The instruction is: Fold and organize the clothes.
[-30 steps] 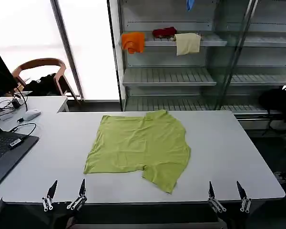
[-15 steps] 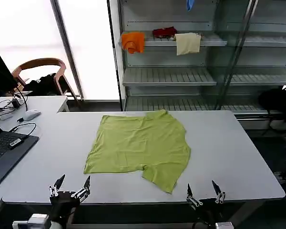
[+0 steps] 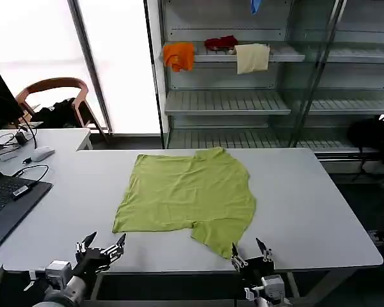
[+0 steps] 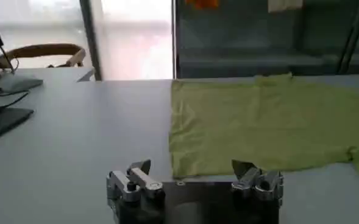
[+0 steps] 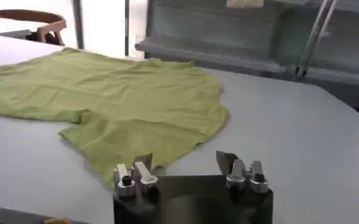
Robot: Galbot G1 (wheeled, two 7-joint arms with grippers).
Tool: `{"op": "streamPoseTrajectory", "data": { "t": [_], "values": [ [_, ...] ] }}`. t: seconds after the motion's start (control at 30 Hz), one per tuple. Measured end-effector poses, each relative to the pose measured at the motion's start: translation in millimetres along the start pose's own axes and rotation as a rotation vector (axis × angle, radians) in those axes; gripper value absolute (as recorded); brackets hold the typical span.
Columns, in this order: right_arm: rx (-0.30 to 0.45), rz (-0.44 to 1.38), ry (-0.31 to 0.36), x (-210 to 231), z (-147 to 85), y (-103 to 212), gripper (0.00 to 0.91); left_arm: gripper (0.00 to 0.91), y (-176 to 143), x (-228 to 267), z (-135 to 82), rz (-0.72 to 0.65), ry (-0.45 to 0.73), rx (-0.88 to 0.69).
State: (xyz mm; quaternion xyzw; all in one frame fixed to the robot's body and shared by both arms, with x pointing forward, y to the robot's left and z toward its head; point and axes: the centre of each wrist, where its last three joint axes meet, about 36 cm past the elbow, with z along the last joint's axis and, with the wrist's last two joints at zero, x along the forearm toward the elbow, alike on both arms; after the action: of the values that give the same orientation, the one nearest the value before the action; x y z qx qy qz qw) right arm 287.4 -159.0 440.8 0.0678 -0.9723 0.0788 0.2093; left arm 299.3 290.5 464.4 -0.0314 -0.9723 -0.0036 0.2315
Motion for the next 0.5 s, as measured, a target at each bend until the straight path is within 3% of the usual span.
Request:
{"op": "streamPoseTrajectory", "data": {
  "t": [0.23, 0.37, 0.5],
  "values": [
    [0.006, -0.012, 0.016, -12, 1, 8, 0.655, 0.907, 11, -25, 4, 0.007, 0.024, 0.032],
    [0.009, -0.015, 0.021, -16, 2, 12, 0.504, 0.695, 15, -36, 6, 0.01, 0.033, 0.041],
    [0.012, -0.018, 0.026, -18, 3, 15, 0.423, 0.514, 19, -46, 8, 0.012, 0.04, 0.05]
  ]
}}
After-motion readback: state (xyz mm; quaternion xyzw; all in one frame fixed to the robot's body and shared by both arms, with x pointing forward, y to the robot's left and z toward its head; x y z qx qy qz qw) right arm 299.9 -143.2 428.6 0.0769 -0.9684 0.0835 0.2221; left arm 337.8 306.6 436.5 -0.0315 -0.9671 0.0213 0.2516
